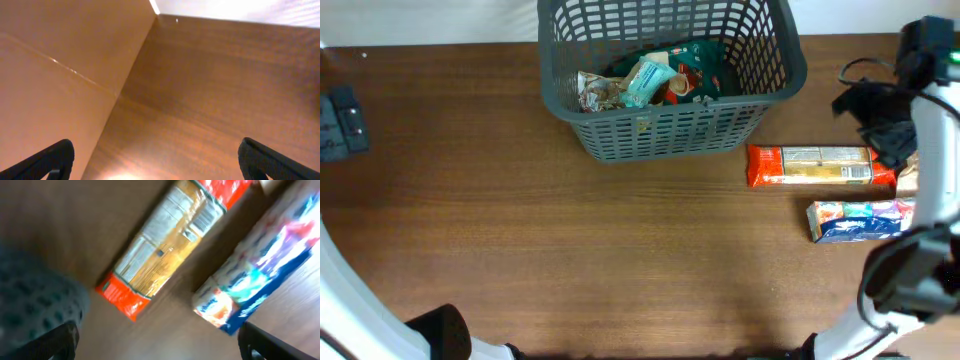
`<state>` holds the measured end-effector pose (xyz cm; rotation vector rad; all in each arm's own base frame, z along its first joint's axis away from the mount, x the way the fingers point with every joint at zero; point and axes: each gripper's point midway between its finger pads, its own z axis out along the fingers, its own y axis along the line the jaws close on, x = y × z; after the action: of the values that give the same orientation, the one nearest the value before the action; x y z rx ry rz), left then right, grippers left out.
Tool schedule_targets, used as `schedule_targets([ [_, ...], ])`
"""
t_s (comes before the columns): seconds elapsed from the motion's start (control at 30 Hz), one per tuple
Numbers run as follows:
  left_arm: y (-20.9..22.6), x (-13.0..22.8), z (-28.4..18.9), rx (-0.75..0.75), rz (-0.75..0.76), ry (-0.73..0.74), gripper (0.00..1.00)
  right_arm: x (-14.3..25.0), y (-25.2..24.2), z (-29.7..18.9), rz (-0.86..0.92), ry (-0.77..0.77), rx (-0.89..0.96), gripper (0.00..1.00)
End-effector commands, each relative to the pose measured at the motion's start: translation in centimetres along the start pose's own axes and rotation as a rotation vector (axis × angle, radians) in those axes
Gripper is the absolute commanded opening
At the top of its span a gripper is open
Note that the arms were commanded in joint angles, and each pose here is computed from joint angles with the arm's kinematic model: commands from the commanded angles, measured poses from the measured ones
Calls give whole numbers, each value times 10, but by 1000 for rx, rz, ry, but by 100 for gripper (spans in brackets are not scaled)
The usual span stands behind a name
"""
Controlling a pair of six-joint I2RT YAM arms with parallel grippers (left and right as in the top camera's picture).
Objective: Pack container
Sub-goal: 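Move the right gripper to the orange pasta packet and grasp it, then carry the pasta packet with the right gripper and drop it into the basket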
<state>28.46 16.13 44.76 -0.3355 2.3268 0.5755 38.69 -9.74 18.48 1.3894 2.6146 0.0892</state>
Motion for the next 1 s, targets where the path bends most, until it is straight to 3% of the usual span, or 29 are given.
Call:
schedule_targets([
  [0.0,2,2,-5,-2,-25,-4,99,7,-8,53,231,96,105,99],
  [0.3,2,2,-5,-2,-25,-4,99,10,0,122,312,181,131,99],
  [0.57,2,2,-5,-2,-25,-4,99,17,7,155,454,207,78,99],
  [0.97,2,2,-5,-2,-25,-4,99,24,4,190,468,222,14,99],
])
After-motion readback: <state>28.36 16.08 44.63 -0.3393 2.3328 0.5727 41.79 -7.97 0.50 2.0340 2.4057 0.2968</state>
